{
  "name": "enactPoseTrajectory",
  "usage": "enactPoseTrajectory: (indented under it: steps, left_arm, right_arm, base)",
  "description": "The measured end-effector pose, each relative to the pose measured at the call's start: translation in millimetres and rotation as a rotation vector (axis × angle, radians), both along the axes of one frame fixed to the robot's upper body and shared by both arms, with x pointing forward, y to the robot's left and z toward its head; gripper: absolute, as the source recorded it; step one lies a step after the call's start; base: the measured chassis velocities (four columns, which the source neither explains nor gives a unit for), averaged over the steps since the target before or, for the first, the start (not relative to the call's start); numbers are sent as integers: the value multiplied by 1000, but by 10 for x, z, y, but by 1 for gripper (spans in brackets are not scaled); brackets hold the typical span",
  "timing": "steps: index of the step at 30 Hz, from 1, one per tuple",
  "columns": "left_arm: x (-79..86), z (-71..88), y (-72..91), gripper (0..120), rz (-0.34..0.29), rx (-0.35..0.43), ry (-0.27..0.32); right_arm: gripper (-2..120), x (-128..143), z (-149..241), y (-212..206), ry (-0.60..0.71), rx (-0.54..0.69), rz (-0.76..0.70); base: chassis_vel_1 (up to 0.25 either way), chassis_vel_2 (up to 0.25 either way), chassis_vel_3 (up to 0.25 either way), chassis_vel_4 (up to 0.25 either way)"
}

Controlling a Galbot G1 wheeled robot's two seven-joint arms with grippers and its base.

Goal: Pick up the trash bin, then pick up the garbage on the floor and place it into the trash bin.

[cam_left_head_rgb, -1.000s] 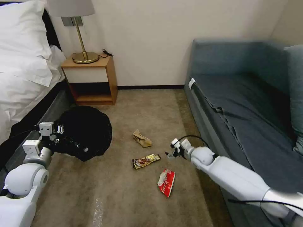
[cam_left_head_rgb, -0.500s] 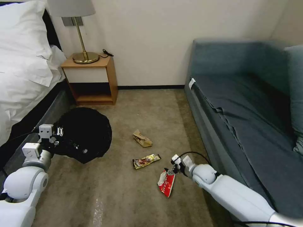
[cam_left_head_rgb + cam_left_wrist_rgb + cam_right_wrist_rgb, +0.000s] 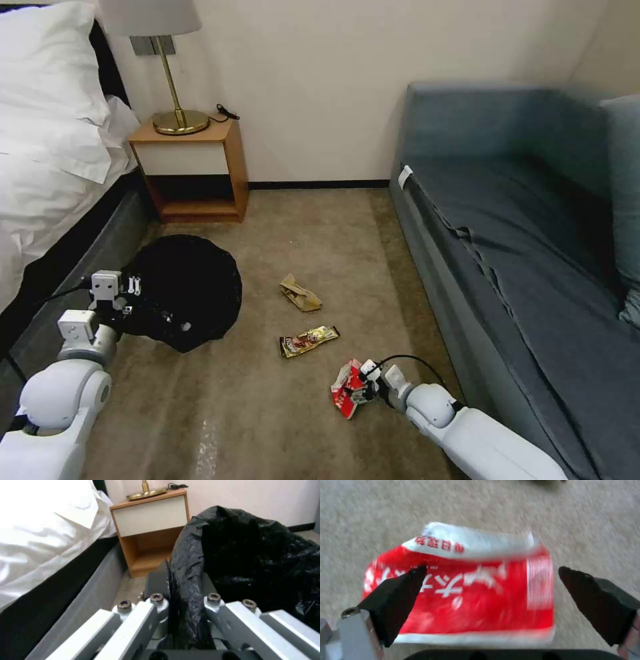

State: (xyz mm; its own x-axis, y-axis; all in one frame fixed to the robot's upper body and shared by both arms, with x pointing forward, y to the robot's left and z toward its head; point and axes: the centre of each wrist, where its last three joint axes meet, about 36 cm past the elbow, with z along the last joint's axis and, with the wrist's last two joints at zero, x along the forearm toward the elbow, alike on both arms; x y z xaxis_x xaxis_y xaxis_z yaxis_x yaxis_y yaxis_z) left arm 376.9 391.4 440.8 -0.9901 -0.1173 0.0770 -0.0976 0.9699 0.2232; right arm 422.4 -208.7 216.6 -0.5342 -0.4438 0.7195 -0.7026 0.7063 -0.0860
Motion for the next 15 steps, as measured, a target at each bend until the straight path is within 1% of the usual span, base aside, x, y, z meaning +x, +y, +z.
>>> enactPoseTrajectory:
  steps: [6,15]
  left_arm:
    - [0,-35,-11,6,4,-1,4]
    - [-8,-18,26,6,13,2,1]
  right_arm:
    - [100,9,-74,141,8,19,24]
    - [100,-9,-187,141,22,29,60]
  base:
    - [0,0,0,0]
    - [0,0,0,0]
